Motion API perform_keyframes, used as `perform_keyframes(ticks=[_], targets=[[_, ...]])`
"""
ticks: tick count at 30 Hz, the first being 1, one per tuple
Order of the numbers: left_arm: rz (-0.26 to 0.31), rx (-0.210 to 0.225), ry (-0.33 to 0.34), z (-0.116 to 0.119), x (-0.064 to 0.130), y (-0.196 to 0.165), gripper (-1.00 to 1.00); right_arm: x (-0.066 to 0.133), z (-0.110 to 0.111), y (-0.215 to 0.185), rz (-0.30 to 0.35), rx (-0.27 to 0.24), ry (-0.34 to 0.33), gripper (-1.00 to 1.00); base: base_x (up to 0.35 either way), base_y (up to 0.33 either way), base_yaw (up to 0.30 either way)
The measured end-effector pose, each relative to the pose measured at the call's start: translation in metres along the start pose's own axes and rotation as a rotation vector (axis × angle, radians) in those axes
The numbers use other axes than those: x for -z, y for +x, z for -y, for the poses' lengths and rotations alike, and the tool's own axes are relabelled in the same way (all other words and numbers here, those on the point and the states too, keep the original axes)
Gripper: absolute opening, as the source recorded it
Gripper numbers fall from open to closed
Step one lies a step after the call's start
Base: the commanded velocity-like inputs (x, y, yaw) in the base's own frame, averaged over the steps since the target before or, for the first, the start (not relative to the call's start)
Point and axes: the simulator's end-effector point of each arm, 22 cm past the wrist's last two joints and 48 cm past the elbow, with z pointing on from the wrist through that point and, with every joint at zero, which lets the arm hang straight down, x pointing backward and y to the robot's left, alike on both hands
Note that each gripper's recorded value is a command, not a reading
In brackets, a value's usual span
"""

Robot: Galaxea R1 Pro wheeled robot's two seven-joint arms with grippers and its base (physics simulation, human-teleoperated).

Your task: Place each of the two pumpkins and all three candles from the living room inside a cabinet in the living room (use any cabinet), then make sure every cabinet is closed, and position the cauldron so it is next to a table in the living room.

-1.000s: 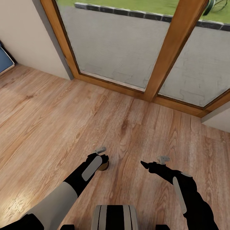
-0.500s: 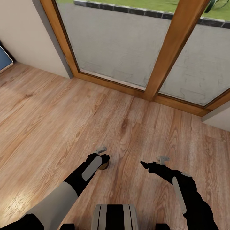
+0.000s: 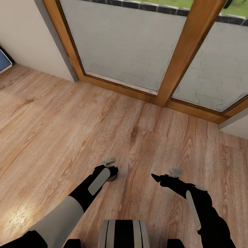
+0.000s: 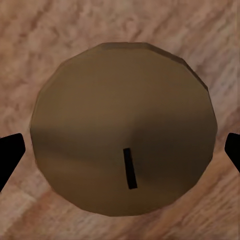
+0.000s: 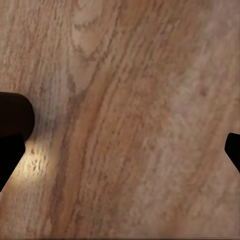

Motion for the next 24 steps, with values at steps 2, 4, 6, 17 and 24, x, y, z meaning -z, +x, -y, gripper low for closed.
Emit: perform_keyframes(ticks=[2,4,6,17,24], targets=[[-0.008,0.0,-0.003,-0.001,-0.004,0.003,1.0,-0.002,0.002,0.004,-0.008,-0.003,0.002,1.0,0.0,0.0,0.0],[-0.014,0.0,-0.005,-0.002,-0.007,0.006,1.0,-0.005,0.004,0.008,-0.016,-0.006,0.003,1.0,0.0,0.0,0.0],[-0.021,0.0,-0.008,-0.003,-0.011,0.009,1.0,-0.007,0.005,0.012,-0.024,-0.01,0.004,1.0,0.0,0.0,0.0],[-0.02,0.004,-0.006,-0.003,-0.012,0.008,-1.0,-0.012,-0.001,0.018,-0.041,0.001,-0.007,1.0,0.0,0.0,0.0],[0.019,0.003,0.038,0.013,0.002,-0.01,-1.0,-0.012,-0.001,0.02,-0.045,0.001,-0.008,1.0,0.0,0.0,0.0]])
